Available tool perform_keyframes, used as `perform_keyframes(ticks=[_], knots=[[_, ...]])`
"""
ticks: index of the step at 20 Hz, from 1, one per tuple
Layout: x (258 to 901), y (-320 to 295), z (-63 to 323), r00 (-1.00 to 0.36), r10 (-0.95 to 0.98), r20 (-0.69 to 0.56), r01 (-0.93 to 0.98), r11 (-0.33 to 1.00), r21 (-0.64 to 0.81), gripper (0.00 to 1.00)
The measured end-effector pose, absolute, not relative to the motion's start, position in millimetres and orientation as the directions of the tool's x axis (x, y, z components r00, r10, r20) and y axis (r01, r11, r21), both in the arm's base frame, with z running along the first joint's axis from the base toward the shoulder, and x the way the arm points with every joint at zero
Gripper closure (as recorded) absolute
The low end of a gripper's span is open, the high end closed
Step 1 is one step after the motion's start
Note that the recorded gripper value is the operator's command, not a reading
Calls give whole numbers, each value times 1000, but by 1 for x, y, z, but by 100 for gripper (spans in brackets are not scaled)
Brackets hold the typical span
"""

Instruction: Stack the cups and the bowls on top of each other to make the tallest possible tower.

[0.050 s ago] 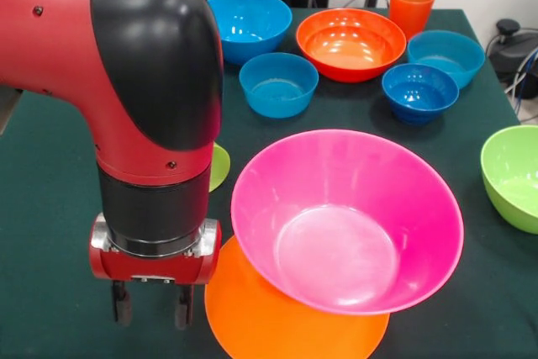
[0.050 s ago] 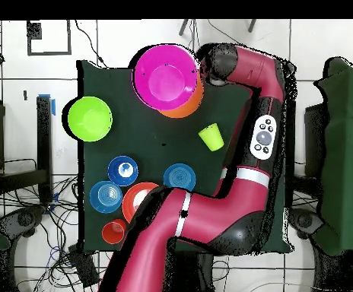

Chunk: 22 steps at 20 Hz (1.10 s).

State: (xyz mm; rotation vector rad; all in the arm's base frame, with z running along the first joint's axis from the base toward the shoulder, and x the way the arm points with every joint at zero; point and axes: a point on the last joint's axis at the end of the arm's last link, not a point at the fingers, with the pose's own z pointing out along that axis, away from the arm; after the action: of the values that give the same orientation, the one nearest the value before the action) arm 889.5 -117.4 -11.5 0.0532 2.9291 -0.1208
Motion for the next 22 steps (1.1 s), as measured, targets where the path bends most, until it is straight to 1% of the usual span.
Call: perform_keyframes(ticks=[16,22], knots=[[890,-113,-14,-976,54,-211,62,998,-32,0],[892,-114,-4,-977,57,-205,62,998,-15,0]])
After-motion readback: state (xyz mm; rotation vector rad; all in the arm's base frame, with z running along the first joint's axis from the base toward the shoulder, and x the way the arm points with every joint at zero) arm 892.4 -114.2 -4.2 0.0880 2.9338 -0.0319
